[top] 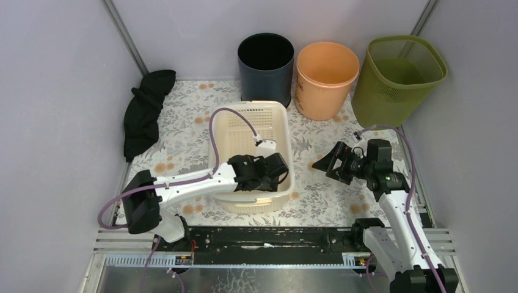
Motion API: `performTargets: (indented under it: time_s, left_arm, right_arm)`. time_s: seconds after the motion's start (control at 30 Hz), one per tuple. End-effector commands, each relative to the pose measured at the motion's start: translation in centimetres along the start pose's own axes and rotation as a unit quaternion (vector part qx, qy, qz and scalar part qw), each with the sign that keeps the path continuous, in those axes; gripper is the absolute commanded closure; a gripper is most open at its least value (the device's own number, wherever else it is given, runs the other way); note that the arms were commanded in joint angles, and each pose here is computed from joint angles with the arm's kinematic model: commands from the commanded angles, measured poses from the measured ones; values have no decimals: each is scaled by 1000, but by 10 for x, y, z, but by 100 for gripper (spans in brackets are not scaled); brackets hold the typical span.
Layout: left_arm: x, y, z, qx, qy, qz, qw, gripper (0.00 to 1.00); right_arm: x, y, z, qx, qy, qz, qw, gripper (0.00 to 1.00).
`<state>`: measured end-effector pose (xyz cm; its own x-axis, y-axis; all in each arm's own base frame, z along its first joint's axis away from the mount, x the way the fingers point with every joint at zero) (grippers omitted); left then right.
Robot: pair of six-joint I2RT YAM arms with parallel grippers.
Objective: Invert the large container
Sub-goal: Move the container to the center of the board.
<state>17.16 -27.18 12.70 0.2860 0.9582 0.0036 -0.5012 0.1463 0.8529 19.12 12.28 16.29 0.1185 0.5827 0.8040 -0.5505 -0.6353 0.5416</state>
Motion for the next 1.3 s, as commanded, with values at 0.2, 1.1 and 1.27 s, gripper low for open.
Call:
performTargets:
  time_s: [0.2, 1.1, 1.27]
  left_arm:
    - [-30, 40, 9, -4, -6, -38, 999, 5]
    - [-60, 80, 141, -89, 55, -125, 987, 10]
    - [-72, 63, 147, -76, 51, -118, 989, 34]
  right_arm:
    - [14, 14, 12, -24, 37, -7, 999, 8]
    - [15, 24, 3, -27, 43, -7, 999, 5]
    - [14, 26, 1, -28, 47, -11, 998, 6]
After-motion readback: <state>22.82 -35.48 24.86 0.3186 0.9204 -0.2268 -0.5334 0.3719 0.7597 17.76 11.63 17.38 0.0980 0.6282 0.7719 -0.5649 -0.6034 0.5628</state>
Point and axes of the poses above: each gripper's point midway between its finger pads, its own y axis back along the fingers, its own x axis along the line the jaws close on, z = x × y, the point moved 2 cm from there along y, back along the fingers, and after that the axes turned 7 degrees about -y, right-handed, at the moved point
